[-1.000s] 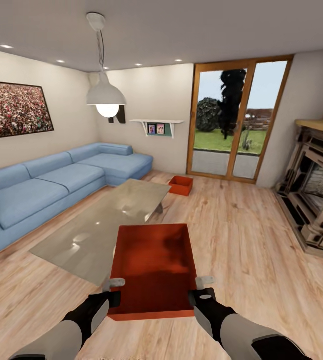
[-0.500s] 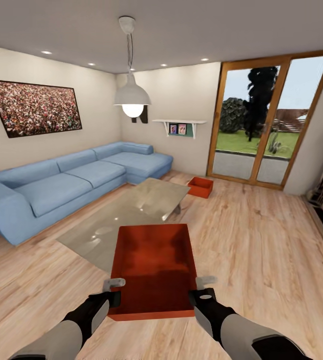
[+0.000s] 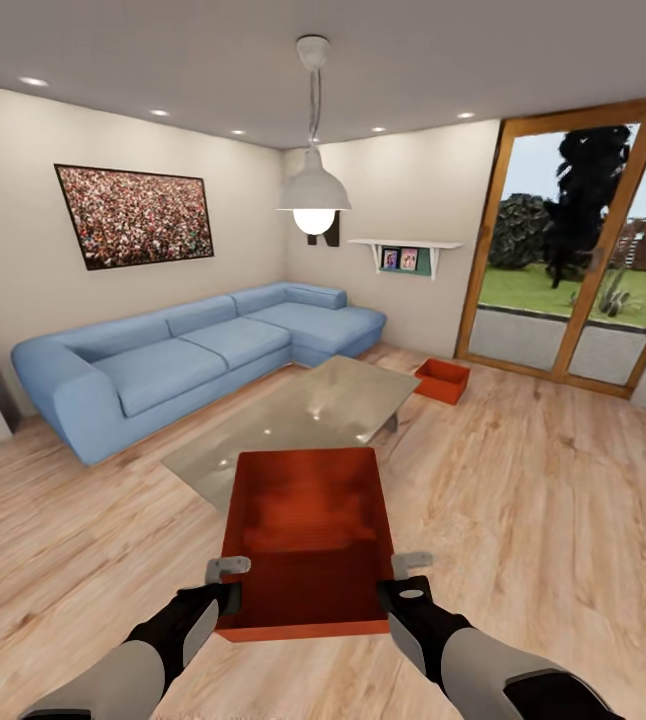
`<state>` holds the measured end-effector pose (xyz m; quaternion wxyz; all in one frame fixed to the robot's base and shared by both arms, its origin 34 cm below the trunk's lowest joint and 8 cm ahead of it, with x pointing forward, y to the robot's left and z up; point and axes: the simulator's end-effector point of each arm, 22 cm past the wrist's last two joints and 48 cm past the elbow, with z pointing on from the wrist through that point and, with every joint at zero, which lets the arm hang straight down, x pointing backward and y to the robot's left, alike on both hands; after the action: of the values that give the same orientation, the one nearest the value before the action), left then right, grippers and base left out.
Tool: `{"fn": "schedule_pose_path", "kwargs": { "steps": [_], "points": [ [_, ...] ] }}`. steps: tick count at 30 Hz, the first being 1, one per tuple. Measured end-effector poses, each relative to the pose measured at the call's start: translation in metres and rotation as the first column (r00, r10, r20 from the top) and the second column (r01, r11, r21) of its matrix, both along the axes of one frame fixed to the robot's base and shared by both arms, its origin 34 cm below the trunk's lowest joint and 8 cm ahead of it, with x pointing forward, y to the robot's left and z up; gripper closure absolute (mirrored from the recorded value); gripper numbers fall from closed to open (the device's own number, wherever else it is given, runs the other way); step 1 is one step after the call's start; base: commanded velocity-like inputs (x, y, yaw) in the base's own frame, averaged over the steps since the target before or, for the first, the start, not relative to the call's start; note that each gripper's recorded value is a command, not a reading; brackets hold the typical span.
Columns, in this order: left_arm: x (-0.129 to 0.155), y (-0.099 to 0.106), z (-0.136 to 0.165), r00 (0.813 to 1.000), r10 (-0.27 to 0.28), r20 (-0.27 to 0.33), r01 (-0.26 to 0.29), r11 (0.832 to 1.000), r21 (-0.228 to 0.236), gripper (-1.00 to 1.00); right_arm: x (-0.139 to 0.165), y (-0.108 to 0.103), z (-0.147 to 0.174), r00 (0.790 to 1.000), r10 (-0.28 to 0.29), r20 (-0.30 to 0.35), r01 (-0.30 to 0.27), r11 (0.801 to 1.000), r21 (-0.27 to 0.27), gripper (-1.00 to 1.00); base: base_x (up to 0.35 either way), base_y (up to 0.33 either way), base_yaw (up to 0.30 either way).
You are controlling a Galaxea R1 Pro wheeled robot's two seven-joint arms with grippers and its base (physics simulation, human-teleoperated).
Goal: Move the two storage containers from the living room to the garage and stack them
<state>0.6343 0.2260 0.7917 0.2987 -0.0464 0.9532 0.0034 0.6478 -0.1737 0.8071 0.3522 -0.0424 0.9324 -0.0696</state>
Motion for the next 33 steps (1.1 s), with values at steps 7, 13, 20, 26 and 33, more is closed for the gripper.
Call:
{"fn": "schedule_pose_path", "kwargs": {
  "steps": [7,13,20,26,33],
  "points": [
    [0.0,0.0,0.0,1.0,0.0,0.0,0.0,1.0,0.0,1.0,0.0,0.0,0.0,1.0,0.0,0.0,0.0,1.0,0.0,1.0,0.0,0.0,0.28],
    [-0.0001,0.0,-0.0001,1.0,0.0,0.0,0.0,1.0,0.0,1.0,-0.0001,0.0,-0.0001,1.0,0.0,0.0,0.0,1.0,0.0,1.0,0.0,0.0,0.28],
    [0.0001,0.0,0.0001,1.0,0.0,0.0,0.0,1.0,0.0,1.0,0.0001,0.0,0.0001,1.0,0.0,0.0,0.0,1.0,0.0,1.0,0.0,0.0,0.28],
    [0.0001,0.0,0.0001,1.0,0.0,0.0,0.0,1.0,0.0,1.0,0.0001,0.0,0.0001,1.0,0.0,0.0,0.0,1.0,0.0,1.0,0.0,0.0,0.28],
    [0.0,0.0,0.0,1.0,0.0,0.0,0.0,1.0,0.0,1.0,0.0,0.0,0.0,1.0,0.0,0.0,0.0,1.0,0.0,1.0,0.0,0.0,0.28]
  ]
}}
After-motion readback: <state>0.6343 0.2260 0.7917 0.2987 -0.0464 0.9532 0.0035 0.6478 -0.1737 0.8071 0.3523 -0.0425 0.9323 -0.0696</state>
